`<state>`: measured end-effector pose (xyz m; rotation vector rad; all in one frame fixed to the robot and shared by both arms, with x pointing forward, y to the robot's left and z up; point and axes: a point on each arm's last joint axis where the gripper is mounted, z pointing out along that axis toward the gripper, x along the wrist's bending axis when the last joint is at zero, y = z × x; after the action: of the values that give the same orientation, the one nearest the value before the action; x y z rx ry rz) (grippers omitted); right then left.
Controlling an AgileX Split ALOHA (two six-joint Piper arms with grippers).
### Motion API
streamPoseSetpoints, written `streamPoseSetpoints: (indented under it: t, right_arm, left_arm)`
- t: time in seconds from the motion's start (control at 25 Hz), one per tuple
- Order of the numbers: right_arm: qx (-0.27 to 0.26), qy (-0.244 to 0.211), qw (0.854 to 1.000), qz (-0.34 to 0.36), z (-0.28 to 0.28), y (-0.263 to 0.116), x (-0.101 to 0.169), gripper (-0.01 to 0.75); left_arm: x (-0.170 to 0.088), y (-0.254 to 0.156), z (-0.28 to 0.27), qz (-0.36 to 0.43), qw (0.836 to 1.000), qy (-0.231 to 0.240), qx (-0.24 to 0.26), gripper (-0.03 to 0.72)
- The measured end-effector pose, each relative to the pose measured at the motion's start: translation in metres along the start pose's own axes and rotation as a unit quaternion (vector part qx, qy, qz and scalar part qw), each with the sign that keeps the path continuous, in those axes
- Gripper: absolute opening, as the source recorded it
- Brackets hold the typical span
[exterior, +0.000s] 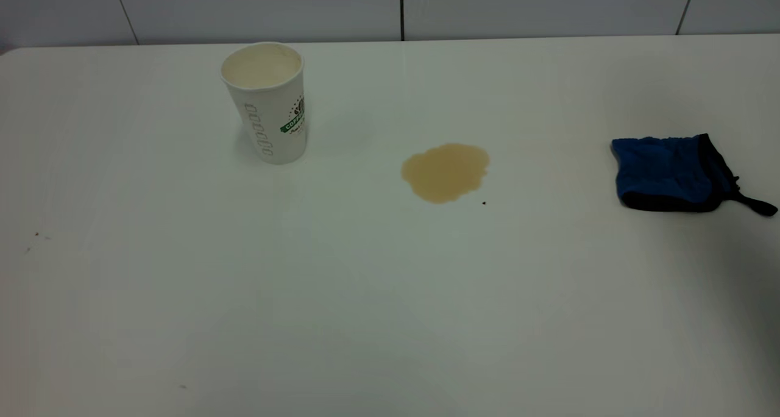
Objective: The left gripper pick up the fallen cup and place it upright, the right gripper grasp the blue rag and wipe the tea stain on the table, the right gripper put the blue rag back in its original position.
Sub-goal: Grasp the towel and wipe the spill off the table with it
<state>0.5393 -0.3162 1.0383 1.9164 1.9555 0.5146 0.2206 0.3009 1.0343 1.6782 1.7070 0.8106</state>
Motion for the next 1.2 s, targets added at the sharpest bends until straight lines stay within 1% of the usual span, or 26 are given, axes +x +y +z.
streamPoseSetpoints:
  t: [0.12,0.24,0.4,0.56,0.8,1.04,1.2]
  right_arm:
    - [0.05,0.01,0.999,-0.007,0.063,0.023,0.001,0.591]
    - [0.087,0.017,0.996,-0.016,0.121,0.038,0.006,0.601]
    - [0.127,0.026,0.991,-0.029,0.187,0.05,0.016,0.604]
    - [0.17,0.03,0.985,-0.03,0.237,0.049,0.016,0.605]
    - [0.184,0.031,0.982,-0.034,0.278,0.047,0.015,0.605]
    - [0.173,0.017,0.984,-0.035,0.294,0.042,0.008,0.605]
    - [0.176,0.009,0.984,-0.03,0.304,0.035,0.001,0.605]
  left_arm:
    - [0.0,0.0,0.0,0.0,1.0,0.0,0.0,0.354]
    - [0.0,0.0,0.0,0.0,1.0,0.0,0.0,0.354]
    - [0.0,0.0,0.0,0.0,1.0,-0.001,0.0,0.352]
    - [0.0,0.0,0.0,0.0,1.0,-0.001,0.0,0.352]
    - [0.0,0.0,0.0,0.0,1.0,-0.001,0.0,0.352]
    - [0.0,0.0,0.0,0.0,1.0,-0.001,0.0,0.352]
    - [0.0,0.0,0.0,0.0,1.0,-0.001,0.0,0.352]
